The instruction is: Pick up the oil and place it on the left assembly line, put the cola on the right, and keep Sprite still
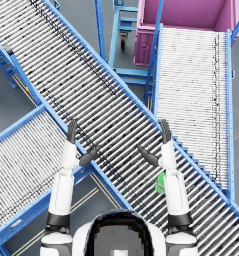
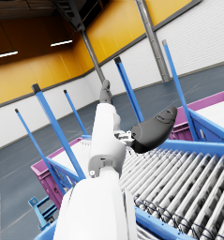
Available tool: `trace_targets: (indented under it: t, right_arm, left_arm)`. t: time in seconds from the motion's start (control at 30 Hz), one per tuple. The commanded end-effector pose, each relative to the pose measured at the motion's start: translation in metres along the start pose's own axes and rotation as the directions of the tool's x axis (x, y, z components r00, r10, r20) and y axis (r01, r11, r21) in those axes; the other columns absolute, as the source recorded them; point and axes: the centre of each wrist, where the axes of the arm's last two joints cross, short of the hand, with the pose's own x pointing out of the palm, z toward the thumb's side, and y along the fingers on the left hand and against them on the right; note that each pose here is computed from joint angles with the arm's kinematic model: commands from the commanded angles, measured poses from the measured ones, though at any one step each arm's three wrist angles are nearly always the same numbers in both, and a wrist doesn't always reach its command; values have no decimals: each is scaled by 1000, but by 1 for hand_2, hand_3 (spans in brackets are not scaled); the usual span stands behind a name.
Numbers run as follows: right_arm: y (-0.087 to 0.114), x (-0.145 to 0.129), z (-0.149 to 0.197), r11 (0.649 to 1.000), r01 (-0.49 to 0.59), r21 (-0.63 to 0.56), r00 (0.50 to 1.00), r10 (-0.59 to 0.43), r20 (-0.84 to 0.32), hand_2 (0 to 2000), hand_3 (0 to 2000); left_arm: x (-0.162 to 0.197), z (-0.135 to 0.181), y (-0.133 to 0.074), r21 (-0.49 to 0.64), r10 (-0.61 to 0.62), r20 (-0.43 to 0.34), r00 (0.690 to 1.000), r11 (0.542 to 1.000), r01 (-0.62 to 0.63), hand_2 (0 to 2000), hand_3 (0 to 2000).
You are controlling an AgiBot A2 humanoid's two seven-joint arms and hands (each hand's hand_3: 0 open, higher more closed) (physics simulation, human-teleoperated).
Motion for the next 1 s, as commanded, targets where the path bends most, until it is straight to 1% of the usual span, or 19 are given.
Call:
trace_targets:
  t: [0.03,0.37,0.6,1.0]
  right_arm:
    - [-2,-2,3,1000,11,-12,1000,-11,1,0,0]
    - [-1,-2,3,1000,20,-7,1000,-20,12,0,0]
    - [-3,-2,3,1000,30,-8,999,-30,19,0,0]
    - [-3,-2,3,999,42,-6,999,-41,30,0,0]
  left_arm:
    - [-2,3,2,12,11,1,1000,1000,-11,0,0]
    - [0,3,0,6,14,12,1000,1000,-14,0,0]
    - [-2,3,3,7,30,20,999,1000,-30,0,0]
    - [-2,3,4,5,42,31,999,999,-42,0,0]
